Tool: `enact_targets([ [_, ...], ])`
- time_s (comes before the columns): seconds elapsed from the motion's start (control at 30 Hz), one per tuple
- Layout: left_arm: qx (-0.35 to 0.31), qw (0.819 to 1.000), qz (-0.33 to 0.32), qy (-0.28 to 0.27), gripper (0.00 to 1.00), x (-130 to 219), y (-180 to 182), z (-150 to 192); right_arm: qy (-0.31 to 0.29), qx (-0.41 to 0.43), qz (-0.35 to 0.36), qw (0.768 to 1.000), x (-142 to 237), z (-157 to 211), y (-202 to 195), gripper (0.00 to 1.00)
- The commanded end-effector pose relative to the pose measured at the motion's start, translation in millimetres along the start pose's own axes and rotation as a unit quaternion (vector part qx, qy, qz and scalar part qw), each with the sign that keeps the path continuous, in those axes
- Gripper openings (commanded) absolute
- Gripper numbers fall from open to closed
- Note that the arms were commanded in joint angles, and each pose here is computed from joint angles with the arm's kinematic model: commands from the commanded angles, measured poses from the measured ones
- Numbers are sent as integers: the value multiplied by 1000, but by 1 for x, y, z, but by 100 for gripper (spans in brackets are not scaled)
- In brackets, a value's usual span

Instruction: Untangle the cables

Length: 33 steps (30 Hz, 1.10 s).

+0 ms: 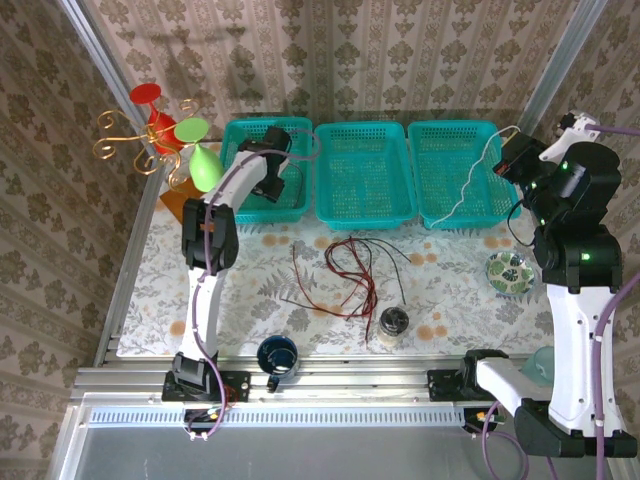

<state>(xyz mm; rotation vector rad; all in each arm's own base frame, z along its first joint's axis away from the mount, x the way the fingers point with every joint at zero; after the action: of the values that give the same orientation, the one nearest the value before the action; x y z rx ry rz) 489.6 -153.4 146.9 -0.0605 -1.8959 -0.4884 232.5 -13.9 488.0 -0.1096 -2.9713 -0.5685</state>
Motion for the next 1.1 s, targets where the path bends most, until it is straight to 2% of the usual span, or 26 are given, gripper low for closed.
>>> enact_targets([
  [0.0,33,998,2,-58,62,59,20,-18,1,2,-15,1000,6,-2,6,0],
  [0.13,36,997,17,-64,71,78,22,-23,-1,2,-16,1000,8,-3,7,0],
  [0.3,37,993,35,-103,73,107,18,-31,5,-2,-24,1000,2,-1,9,0],
  [0.53,53,980,78,-176,75,174,14,-36,1,15,-64,998,-13,-15,37,0],
  [0.67,52,971,109,-205,75,203,7,-27,-13,36,-88,995,-20,-32,61,0],
  [0.77,45,965,139,-218,76,217,-15,-12,-23,43,-109,993,-27,-42,78,0],
  [1.03,73,948,205,-235,76,224,-40,28,-43,50,-151,986,-48,-58,118,0],
  [1.07,76,948,206,-232,76,224,-42,33,-31,51,-149,987,-63,-51,123,0],
])
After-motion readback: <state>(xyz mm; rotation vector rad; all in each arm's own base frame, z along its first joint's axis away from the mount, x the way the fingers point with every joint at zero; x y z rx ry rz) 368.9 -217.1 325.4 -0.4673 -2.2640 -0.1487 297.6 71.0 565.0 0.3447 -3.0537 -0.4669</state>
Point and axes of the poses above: each hand's point on the last joint's axis, 136 mm out from that joint toward the fingers, its own x axis back along the fingers, its own y axis along the line the jaws close on, z = x × y, the point moved 7 cm from there along x, back along the fingers, and after that the axes turned 7 degrees about x, right-handed, at the moved point
